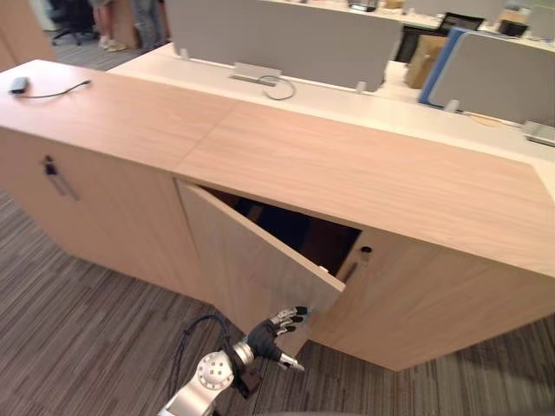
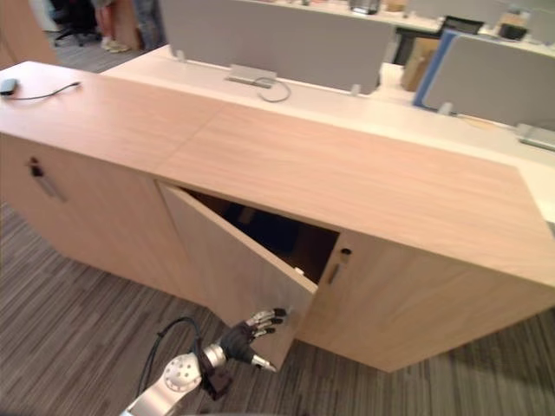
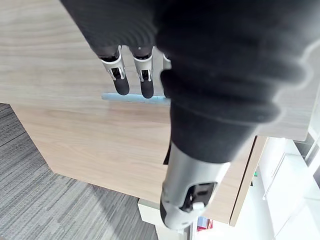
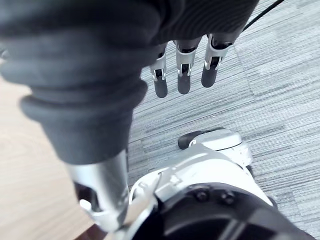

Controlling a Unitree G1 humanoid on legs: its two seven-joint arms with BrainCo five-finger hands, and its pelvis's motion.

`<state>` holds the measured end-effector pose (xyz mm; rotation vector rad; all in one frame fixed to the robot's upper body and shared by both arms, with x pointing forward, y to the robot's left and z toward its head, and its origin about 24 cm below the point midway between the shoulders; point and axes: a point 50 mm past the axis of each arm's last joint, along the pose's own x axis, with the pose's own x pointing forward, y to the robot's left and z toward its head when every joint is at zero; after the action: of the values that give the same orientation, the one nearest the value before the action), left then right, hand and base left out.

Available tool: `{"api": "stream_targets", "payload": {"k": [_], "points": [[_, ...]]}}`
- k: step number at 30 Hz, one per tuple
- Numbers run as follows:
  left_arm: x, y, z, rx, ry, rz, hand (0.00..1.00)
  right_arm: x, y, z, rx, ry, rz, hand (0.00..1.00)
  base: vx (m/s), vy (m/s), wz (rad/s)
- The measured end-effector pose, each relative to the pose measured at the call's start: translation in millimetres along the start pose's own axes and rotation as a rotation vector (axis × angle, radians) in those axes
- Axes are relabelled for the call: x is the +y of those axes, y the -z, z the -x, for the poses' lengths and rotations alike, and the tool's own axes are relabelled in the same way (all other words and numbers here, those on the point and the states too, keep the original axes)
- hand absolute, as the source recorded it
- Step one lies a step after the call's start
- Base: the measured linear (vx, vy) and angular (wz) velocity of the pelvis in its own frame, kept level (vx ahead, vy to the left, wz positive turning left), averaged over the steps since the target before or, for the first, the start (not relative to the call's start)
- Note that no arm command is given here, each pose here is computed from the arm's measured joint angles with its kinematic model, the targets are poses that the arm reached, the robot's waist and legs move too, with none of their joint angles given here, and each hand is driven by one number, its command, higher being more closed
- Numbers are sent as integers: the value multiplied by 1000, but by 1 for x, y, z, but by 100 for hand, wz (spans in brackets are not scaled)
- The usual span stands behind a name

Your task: Walk over to the cabinet, pick up the folder, carry it to the office cabinet, place the folder inside the office cabinet, then close the office cabinet door

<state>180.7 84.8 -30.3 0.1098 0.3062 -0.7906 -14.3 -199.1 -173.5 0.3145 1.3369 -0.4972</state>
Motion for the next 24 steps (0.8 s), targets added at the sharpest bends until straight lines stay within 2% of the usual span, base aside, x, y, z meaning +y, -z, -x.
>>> {"api": "stream_targets", "payload": {"k": [7, 11, 15, 19, 21, 22, 24], "points": [[7, 0, -3, -19, -53, 90, 0, 5, -16, -2, -43, -32, 111, 0, 30, -42, -28], [11, 30, -6, 98, -132, 182, 0, 24, -44, -2, -137, -109, 240, 0, 7, 0, -17], [24, 75, 12, 321, -293, 168, 0, 52, -77, 1, -238, -194, 381, 0, -14, -30, -21], [39, 100, 41, 428, -499, 209, 0, 94, -102, 9, -341, -305, 467, 0, 0, -110, -37], [43, 112, 55, 461, -635, 284, 0, 119, -101, 14, -359, -360, 492, 0, -2, -113, -23], [44, 114, 58, 464, -674, 311, 0, 123, -100, 15, -360, -369, 493, 0, -29, -79, -21], [41, 127, 70, 478, -841, 461, 0, 118, -97, 11, -338, -349, 462, 0, -28, 61, -50]]}}
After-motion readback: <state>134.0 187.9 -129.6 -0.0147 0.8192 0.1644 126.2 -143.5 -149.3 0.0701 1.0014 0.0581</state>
